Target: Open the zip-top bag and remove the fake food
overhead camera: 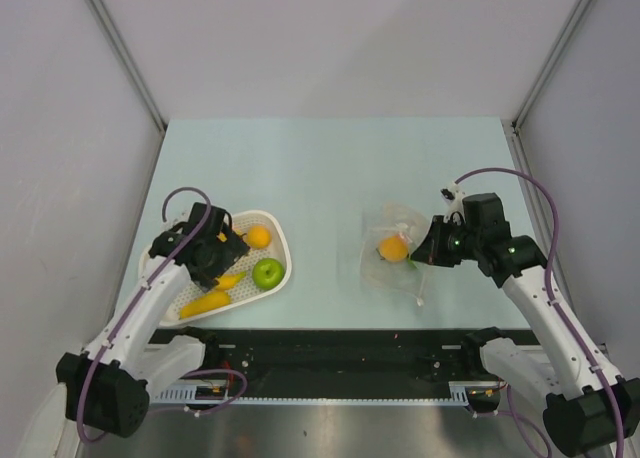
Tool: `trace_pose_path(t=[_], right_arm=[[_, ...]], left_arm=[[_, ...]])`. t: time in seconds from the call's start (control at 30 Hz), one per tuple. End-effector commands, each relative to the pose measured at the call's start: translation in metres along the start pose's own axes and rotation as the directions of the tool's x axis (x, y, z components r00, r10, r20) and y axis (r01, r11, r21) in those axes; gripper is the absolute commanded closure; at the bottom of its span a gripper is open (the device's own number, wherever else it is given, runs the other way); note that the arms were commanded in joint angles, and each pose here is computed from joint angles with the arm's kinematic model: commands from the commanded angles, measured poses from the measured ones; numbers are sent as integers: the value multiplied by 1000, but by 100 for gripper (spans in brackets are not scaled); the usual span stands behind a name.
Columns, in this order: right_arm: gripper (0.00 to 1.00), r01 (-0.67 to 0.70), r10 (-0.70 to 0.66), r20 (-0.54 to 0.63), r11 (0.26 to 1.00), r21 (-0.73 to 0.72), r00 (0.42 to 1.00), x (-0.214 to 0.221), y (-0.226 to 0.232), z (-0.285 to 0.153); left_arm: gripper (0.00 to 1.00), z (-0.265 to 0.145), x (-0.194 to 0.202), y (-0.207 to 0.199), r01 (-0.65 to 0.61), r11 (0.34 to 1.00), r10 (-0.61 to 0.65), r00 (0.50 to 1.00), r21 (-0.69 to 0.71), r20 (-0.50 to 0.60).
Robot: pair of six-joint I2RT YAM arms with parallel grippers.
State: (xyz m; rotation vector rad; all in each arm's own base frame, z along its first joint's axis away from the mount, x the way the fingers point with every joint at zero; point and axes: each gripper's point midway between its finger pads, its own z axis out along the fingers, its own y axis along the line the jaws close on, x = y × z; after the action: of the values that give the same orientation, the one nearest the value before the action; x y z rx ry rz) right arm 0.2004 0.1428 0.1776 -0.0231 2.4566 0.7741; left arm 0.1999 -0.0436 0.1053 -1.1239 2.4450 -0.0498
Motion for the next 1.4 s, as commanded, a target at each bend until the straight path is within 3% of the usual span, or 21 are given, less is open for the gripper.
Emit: trace_pose_path(t=[0.0,0.1,0.2,0.23,0.4,0.5,0.57,0.67,0.7,0.77,0.8,1.0,1.17,1.37], right_arm=[[100,-9,11,36,998,-67,999,-8,15,-5],[100,-5,9,47,996,-90,999,-12,23,-9],[100,-7,12,49,995,-101,999,-16,29,-14],[100,-6,11,45,994,-107,999,-15,32,-14],[100,-49,55,36,985,-168,998,-13,48,-16],[100,-56,66,39,977,-203,997,-16,60,-17],[100,-58,72,51,973,-222,996,-20,67,-19],[100,-41,54,56,976,-213,997,-26,66,-17],[100,-36,49,55,979,-203,997,-28,64,-16],[100,-25,33,36,981,-191,999,-30,62,-14],[100,-33,39,26,979,-201,999,-30,62,-14],[100,-77,79,-4,965,-251,997,-34,63,-13],[100,-94,97,1,965,-244,995,-40,54,-15],[100,-146,139,-46,944,-296,989,-35,58,-18]], left_arm=[[4,-37,18,-58,-148,913,195,977,380,-88],[14,-73,33,-99,-150,753,248,967,641,-64],[16,-107,49,-128,-157,640,293,955,752,-50],[19,-109,56,-139,-175,622,325,945,764,-48],[26,-170,113,-193,-329,395,533,842,858,77],[35,-189,148,-218,-385,281,612,777,879,145],[48,-192,173,-231,-403,228,666,728,886,160],[55,-202,193,-246,-451,126,715,659,883,235],[57,-184,204,-248,-492,115,754,609,863,247],[58,-184,212,-256,-520,76,774,569,851,278],[60,-164,221,-258,-554,67,806,521,830,282],[63,-125,241,-278,-648,14,867,388,762,313],[62,-83,240,-290,-740,64,880,359,670,312],[63,-62,238,-293,-774,116,880,371,623,297]])
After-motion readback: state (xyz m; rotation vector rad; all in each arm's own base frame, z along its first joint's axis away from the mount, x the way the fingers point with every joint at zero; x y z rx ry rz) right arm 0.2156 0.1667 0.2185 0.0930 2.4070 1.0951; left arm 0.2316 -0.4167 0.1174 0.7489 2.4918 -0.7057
